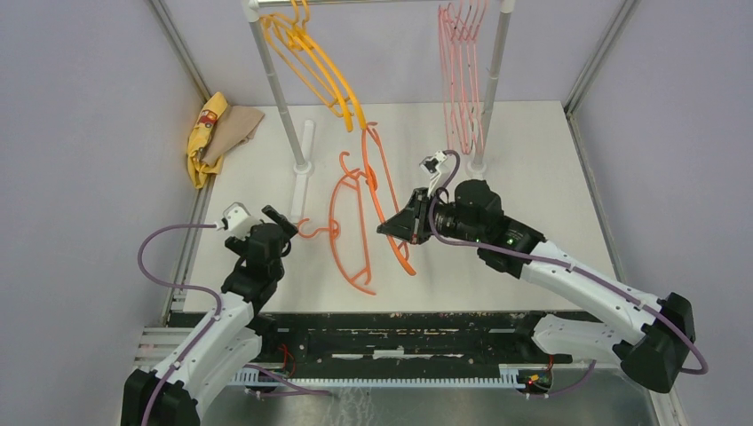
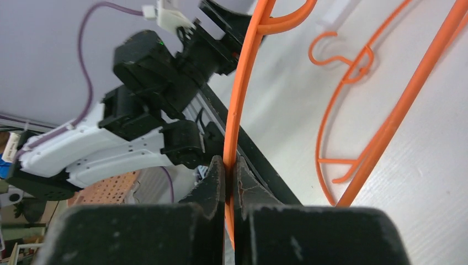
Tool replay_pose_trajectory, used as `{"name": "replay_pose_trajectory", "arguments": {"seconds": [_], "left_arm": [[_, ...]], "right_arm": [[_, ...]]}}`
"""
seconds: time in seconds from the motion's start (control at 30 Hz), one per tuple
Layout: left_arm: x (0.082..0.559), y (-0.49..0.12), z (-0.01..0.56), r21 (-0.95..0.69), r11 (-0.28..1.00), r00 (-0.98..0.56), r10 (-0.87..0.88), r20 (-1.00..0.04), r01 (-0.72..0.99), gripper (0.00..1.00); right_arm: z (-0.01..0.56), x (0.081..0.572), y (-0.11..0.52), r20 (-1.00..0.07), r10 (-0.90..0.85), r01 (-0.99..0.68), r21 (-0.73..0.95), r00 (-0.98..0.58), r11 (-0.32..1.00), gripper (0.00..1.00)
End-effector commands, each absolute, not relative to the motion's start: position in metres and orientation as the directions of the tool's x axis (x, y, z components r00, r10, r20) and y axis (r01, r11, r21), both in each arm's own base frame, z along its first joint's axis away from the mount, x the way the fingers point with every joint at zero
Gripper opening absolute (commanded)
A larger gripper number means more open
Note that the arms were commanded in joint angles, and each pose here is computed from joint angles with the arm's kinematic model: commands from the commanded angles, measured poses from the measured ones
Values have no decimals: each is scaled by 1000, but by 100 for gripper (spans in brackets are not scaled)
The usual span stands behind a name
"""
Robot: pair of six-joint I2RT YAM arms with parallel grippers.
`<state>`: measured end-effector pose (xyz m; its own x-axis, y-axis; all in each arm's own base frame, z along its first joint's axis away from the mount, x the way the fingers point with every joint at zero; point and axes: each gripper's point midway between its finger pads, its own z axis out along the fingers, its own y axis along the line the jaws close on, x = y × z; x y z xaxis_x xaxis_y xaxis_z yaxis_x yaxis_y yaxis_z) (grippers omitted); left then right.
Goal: Organize the hangers
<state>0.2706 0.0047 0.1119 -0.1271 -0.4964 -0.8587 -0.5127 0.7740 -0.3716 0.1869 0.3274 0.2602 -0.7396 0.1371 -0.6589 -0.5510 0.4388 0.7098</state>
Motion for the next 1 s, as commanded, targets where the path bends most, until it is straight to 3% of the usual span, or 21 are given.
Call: {"name": "replay_pose_trajectory", "arguments": {"seconds": [0.0,0.27,0.97], "left_arm": [[272,11,127,-367,776,-91,-474,-876,-513,95],[272,10,128,-380,772,-85,-484,-871,-509,95],[271,7,126,-392,774,-90,-495,-864,-497,96]], "right_arm": [[351,182,324,-730,238,-657,682,-641,322,1],[381,186,309,-753,287,-657,657,-592,371,1],[359,174,280,-745,282,-604,660,-605,446,1]]}}
